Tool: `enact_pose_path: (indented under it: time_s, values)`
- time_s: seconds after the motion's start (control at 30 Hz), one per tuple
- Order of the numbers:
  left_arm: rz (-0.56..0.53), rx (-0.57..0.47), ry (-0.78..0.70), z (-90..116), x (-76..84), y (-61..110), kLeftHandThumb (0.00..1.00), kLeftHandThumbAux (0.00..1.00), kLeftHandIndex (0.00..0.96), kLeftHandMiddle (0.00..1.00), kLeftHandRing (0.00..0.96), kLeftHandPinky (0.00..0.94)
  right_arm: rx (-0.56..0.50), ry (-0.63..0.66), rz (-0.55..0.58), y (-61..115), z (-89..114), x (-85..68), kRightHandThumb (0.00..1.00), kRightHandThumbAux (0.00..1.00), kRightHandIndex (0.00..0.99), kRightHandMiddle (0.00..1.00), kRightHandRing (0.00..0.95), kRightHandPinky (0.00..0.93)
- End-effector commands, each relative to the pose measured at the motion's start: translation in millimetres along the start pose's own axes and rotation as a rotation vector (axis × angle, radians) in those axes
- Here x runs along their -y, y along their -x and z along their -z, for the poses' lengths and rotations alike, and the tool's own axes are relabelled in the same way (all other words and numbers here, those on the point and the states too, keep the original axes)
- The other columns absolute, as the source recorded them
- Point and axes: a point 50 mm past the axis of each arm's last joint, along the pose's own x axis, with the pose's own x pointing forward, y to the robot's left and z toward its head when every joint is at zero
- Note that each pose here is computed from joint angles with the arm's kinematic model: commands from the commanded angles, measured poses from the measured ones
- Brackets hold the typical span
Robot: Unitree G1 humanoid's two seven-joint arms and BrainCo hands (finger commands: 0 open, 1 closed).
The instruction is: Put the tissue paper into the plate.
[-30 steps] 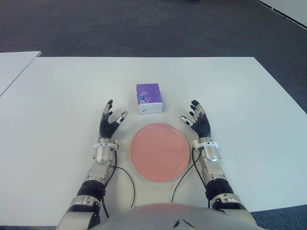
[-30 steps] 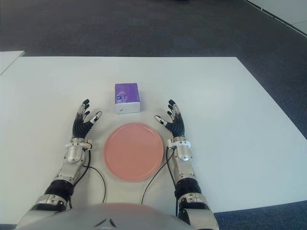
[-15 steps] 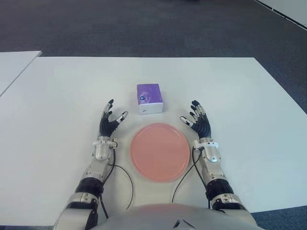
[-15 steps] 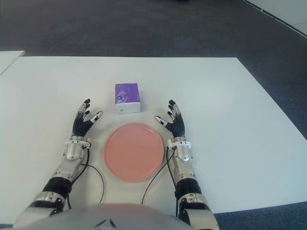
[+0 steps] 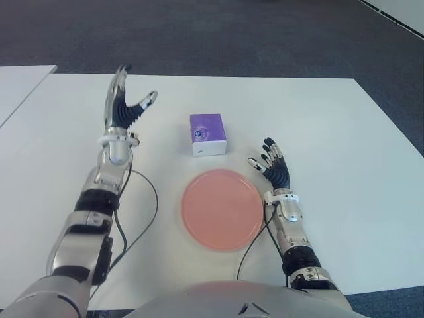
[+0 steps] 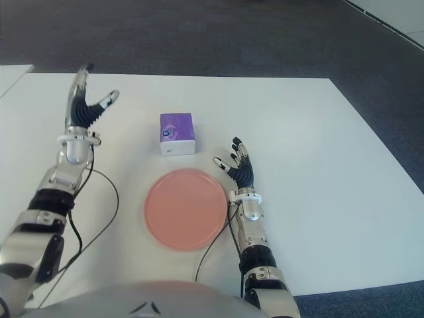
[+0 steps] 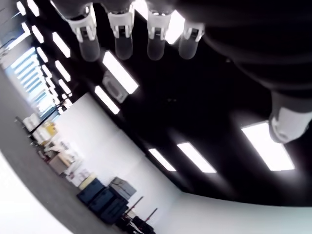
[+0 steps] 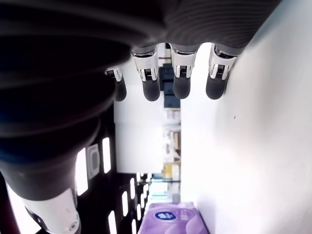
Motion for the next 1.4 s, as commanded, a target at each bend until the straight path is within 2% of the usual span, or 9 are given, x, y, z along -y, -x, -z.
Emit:
enact_pose_path:
  time_s: [0.03,0.13,0.33,0.73,1.07,1.23,1.4]
  values:
    - [0.084,0.033,-0.092,-8,14.7,-17.9,0.194,0.377,0.0,0.0,0.0,0.0,-0.2,-0.017,0.027,21.0,36,1.7,0.0,0.758,0.0,0.0,0.0,0.0]
    - [0.136,0.043,-0.13,-10,23.8,-25.8,0.175,0.36,0.0,0.0,0.0,0.0,-0.202,-0.017,0.029,20.9,37,0.8,0.0,0.754,0.0,0.0,0.0,0.0]
    - [0.237,0.031,-0.168,-10,39.6,-28.6,0.131,0.346,0.0,0.0,0.0,0.0,-0.218,0.001,0.046,22.0,37,-2.1,0.0,0.74,0.0,0.0,0.0,0.0]
    - [0.361,-0.003,-0.22,-12,55.7,-35.5,0.086,0.332,0.0,0.0,0.0,0.0,-0.26,0.021,0.056,22.2,37,-7.3,0.003,0.7,0.0,0.0,0.0,0.0]
    - [0.492,0.015,-0.236,-16,78.1,-24.6,0.118,0.326,0.0,0.0,0.0,0.0,-0.263,0.015,0.065,20.0,37,-10.7,0.01,0.683,0.0,0.0,0.0,0.0]
    - [0.589,-0.009,-0.259,-13,96.5,-9.7,0.116,0.342,0.0,0.0,0.0,0.0,-0.262,0.01,0.069,18.5,37,-12.8,0.014,0.684,0.0,0.0,0.0,0.0]
    - [0.656,-0.037,-0.272,-9,103.8,-1.4,0.102,0.36,0.0,0.0,0.0,0.0,-0.263,0.005,0.074,17.3,37,-14.7,0.019,0.688,0.0,0.0,0.0,0.0]
